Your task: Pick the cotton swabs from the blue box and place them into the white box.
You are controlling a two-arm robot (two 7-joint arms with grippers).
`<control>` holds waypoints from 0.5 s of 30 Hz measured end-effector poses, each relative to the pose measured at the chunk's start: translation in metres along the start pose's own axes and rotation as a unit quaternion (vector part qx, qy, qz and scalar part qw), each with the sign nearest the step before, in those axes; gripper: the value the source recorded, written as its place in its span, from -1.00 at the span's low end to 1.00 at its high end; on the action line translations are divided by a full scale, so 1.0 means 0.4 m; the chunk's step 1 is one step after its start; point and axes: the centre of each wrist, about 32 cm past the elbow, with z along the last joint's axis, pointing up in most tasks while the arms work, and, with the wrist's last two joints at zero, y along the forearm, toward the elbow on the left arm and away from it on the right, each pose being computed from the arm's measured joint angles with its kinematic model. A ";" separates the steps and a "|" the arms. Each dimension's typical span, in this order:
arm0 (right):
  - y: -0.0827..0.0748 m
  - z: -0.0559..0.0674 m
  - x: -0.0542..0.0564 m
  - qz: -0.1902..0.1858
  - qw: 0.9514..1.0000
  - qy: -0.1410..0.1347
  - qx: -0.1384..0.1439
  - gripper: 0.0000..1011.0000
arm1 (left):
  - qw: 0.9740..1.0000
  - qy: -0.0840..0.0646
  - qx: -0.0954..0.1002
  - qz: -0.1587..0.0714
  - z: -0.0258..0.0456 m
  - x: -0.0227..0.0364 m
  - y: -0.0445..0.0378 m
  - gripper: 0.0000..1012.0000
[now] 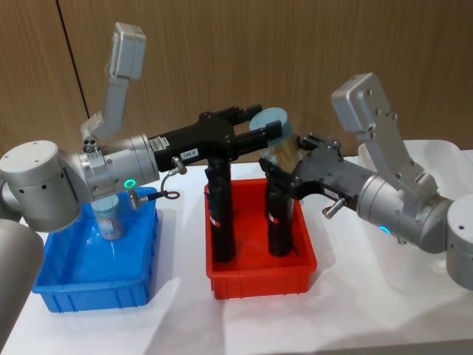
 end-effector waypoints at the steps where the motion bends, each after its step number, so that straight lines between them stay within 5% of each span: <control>1: 0.001 0.000 0.000 0.000 1.000 0.000 0.000 0.26 | 1.000 0.000 0.000 0.000 0.000 0.000 0.000 0.30; 5: 0.002 0.000 -0.001 -0.003 1.000 0.000 0.001 0.26 | 1.000 0.000 0.000 0.000 0.000 0.000 0.000 0.33; 15: 0.002 0.001 -0.002 -0.007 1.000 -0.001 0.003 0.26 | 1.000 0.000 0.000 0.000 0.000 0.000 0.000 0.87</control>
